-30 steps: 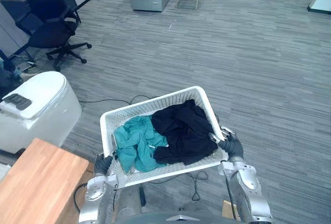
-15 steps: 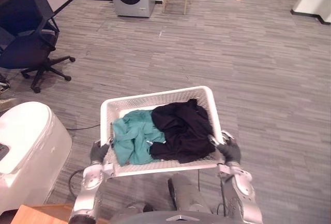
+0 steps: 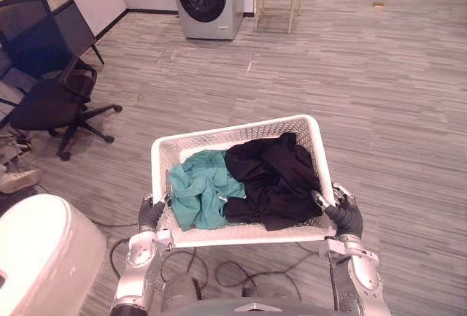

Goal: Pick up the laundry basket with both hands and put the clothes into the washing machine.

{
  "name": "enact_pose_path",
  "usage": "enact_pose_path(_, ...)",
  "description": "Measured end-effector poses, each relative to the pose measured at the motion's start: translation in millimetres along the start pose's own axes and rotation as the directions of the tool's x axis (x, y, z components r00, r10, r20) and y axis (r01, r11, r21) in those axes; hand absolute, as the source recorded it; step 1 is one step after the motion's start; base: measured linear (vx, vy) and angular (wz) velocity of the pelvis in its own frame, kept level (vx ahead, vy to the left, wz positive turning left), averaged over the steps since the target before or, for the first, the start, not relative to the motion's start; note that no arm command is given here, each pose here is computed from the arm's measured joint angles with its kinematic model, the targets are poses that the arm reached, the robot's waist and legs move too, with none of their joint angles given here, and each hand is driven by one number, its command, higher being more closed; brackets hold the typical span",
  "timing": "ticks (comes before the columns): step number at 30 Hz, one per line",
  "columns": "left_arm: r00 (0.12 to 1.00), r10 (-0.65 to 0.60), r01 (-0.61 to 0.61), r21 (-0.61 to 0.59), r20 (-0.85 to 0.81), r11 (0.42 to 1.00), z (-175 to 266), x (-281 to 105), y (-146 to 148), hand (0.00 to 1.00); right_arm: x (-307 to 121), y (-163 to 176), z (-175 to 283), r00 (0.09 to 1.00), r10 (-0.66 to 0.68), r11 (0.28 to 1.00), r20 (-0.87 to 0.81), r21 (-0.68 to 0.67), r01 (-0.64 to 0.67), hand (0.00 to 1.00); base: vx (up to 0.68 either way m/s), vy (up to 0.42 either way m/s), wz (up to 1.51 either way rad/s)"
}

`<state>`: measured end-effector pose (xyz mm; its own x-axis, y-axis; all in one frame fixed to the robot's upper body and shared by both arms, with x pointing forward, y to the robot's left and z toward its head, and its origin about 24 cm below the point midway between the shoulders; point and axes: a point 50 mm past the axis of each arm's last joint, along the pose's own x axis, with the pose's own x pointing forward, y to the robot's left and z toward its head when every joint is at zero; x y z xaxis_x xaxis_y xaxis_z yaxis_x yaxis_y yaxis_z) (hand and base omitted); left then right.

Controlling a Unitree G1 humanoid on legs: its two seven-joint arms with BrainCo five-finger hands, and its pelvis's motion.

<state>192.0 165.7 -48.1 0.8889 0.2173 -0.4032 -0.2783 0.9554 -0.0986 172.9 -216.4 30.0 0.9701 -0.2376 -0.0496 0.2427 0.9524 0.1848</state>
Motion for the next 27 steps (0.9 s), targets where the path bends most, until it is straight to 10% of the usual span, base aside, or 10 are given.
enact_pose_path(13, 0.997, 0.072, -0.072, 0.048, 0.009, 0.996, 1, -10, 29, 1.0, -1, 10, -31, 0.994, -0.018, 0.998, -0.107, 0.05, 0.023, 1.0, 0.66, 0.106, -0.3)
enact_pose_path(27, 1.0, 0.016, -0.016, -0.018, -0.007, 1.0, -2, -2, -2, 1.0, -2, -7, -10, 0.999, -0.046, 0.997, -0.026, -0.055, 0.045, 1.0, 0.58, -0.157, 0.13)
